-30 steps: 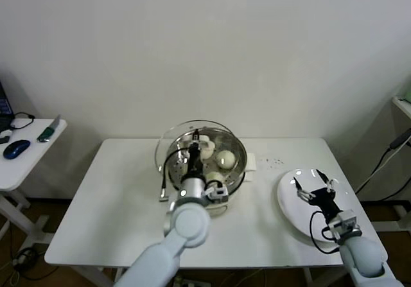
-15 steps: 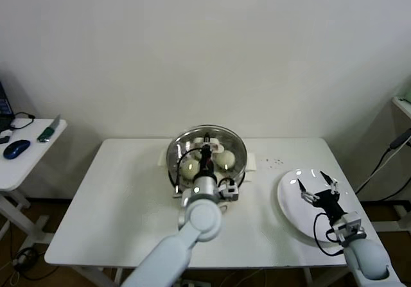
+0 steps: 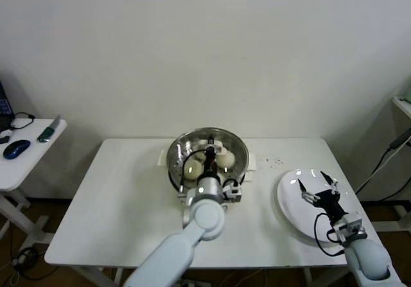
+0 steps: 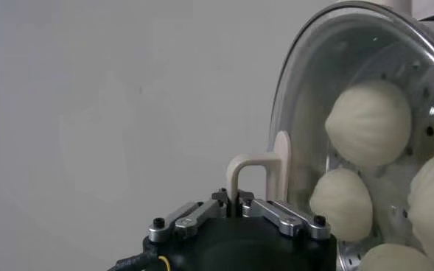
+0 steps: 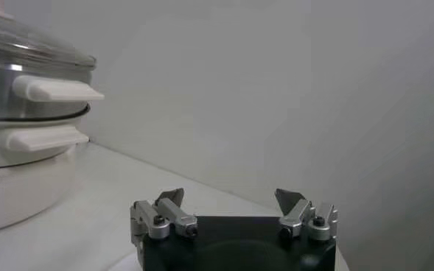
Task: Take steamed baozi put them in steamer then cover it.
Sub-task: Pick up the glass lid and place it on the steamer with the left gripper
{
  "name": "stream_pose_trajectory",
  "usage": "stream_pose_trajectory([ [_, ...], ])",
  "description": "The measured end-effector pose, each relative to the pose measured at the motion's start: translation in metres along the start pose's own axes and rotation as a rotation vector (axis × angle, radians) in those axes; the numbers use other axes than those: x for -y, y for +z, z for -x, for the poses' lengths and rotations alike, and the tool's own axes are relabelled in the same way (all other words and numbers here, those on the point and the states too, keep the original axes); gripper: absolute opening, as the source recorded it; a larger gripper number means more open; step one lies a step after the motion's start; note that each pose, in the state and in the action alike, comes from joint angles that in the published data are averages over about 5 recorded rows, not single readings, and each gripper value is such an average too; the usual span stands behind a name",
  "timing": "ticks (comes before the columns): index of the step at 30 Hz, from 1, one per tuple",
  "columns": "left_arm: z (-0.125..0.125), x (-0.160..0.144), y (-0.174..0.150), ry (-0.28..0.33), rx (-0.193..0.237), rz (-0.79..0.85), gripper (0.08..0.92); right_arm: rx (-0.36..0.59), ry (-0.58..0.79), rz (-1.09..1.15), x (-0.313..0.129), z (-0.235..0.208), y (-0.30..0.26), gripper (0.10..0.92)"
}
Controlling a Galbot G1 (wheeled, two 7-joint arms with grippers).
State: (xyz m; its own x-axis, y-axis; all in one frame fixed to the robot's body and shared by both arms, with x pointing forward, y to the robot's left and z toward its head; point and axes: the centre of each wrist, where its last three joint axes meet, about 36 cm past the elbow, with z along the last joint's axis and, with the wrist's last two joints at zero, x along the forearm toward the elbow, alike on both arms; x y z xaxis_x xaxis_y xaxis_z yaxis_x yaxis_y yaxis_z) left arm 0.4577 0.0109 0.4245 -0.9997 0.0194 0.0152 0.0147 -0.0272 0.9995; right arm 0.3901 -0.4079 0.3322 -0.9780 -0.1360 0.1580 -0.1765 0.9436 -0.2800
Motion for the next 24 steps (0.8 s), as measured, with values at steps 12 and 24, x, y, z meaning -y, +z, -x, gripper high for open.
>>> stream_pose_trajectory([
  [12,0.004,0.0049,0.0038,0.0,-0.009,0.006,0.154,0.001,-0.002,-0.004,0.001,-0.0022,0.0006,0.823],
  [24,0.0045,0.0092,0.0071,0.008,-0.013,-0.001,0.154,0.001,-0.007,-0.005,-0.0002,-0.0036,0.0021,0.823],
])
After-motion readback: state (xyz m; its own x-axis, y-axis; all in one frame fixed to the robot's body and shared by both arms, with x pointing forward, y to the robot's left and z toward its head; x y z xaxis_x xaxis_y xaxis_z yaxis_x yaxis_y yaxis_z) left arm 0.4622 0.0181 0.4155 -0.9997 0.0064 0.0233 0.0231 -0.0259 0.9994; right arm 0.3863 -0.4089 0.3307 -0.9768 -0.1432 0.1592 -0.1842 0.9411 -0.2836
